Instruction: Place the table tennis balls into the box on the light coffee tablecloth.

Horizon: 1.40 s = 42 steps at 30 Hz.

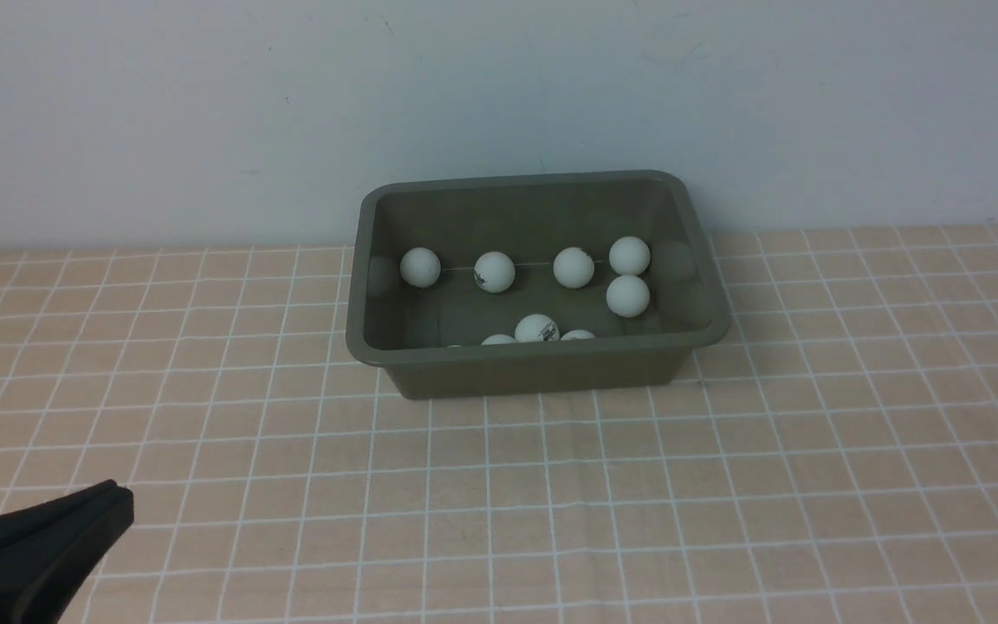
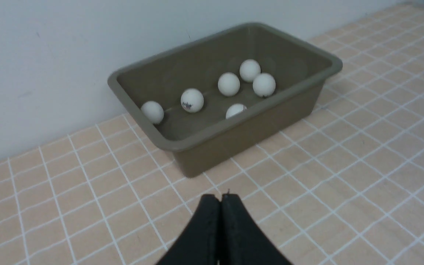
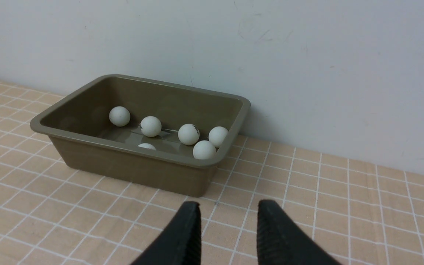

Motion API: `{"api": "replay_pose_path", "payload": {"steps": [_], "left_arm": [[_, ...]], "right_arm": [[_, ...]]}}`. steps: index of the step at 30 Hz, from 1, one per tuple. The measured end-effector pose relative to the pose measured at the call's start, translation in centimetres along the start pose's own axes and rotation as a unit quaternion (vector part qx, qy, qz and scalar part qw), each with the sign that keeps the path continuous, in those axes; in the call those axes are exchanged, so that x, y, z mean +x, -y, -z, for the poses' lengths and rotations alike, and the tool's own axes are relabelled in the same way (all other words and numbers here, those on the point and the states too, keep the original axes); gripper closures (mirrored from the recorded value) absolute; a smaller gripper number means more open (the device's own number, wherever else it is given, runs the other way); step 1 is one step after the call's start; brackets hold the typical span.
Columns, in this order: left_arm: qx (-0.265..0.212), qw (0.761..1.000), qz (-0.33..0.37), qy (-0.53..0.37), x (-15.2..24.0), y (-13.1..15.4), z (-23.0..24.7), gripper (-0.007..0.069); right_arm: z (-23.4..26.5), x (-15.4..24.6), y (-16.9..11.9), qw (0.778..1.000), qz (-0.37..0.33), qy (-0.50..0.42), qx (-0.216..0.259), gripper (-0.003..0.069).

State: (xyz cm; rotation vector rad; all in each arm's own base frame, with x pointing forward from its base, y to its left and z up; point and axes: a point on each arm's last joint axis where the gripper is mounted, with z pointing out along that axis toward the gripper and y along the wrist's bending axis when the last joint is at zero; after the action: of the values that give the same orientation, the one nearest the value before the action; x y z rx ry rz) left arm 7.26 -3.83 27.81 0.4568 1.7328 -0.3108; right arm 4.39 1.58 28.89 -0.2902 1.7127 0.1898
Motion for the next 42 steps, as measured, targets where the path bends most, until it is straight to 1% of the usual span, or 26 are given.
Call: {"api": "replay_pose_path", "payload": {"steps": [20, 23, 26, 30, 33, 38, 42], "left_arm": [[-0.006, 1.0, 0.0, 0.012, -0.1, -0.1, 0.3, 0.0694], [-0.056, 0.997, -0.044, 0.019, -0.1, -0.6, 1.1, 0.0694], [-0.129, 0.989, -0.073, 0.017, 1.0, -1.1, 2.3, 0.0694], [-0.182, 0.979, -0.086, 0.021, 3.0, -0.9, 3.5, 0.0694], [-0.192, 0.978, -0.082, -0.002, 4.9, -0.9, 3.2, 0.0694], [-0.184, 0.979, -0.066, -0.05, 7.8, -1.0, 2.0, 0.0694], [-0.182, 0.98, -0.058, -0.061, 8.9, -1.1, 1.7, 0.0694]], "right_arm": [[0.0, 0.0, 0.0, 1.0, 0.0, 0.0, 0.0, 0.0448], [0.0, 0.0, 0.0, 1.0, 0.0, 0.0, 0.0, 0.0448], [0.0, 0.0, 0.0, 1.0, 0.0, 0.0, 0.0, 0.0448], [0.0, 0.0, 0.0, 1.0, 0.0, 0.0, 0.0, 0.0448], [0.0, 0.0, 0.0, 1.0, 0.0, 0.001, 0.0, 0.0448], [0.0, 0.0, 0.0, 1.0, 0.0, -0.001, 0.0, 0.0448], [0.0, 0.0, 0.0, 1.0, 0.0, -0.002, -0.001, 0.0448]]}}
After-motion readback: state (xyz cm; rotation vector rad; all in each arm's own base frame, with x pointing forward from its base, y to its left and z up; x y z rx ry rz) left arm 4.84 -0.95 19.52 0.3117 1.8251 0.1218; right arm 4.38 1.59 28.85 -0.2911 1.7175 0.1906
